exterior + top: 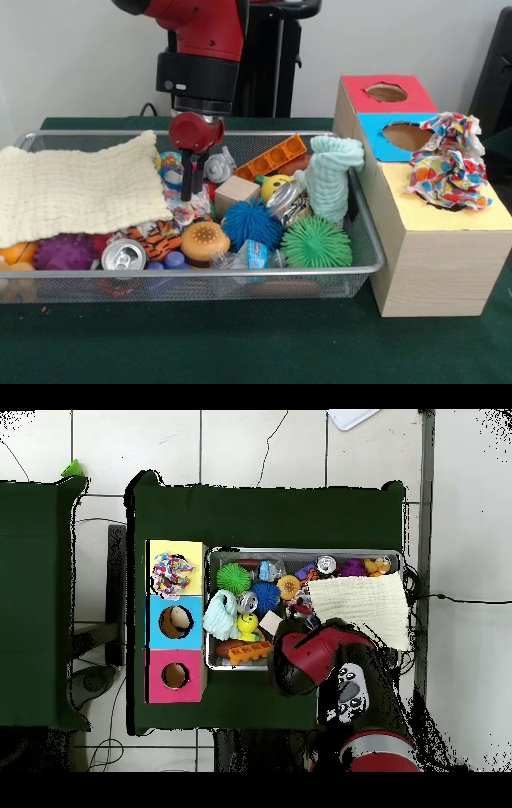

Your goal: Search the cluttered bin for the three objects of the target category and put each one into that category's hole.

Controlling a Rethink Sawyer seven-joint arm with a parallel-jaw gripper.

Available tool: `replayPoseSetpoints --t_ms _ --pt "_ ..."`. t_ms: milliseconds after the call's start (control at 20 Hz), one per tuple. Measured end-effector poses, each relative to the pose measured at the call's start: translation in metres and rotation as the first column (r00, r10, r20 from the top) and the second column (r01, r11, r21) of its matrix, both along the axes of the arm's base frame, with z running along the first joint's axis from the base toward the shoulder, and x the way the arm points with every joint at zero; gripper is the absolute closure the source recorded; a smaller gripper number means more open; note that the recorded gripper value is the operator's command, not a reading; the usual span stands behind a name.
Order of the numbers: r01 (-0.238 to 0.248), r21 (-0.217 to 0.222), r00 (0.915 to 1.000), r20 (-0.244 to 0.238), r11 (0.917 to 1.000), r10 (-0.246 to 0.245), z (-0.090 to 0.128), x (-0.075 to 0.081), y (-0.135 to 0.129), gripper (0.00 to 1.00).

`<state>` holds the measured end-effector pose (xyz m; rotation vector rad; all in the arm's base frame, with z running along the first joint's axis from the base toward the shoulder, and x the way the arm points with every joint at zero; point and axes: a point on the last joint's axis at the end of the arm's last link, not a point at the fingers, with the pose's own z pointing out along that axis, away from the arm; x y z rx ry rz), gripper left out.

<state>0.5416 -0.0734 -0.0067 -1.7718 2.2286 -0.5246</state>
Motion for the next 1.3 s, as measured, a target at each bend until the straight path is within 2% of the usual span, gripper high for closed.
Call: replayPoseSetpoints --t_ms 300,800,1100,1300 --pt "-0.042 -0.013 0.9984 0.037 0.999 0.042 0.002 0.002 0.003 0.0" --pt "-0.031 -0.04 0.998 0.054 0.9987 0.033 -0.005 0.004 -0.015 0.0" --pt "-0.025 -0.04 0.9981 0.056 0.9989 0.027 -0.009 0.007 -0.02 0.0" --pt "0.001 -0.027 0.9984 0.057 0.9996 0.0 -0.013 0.007 -0.03 0.0"
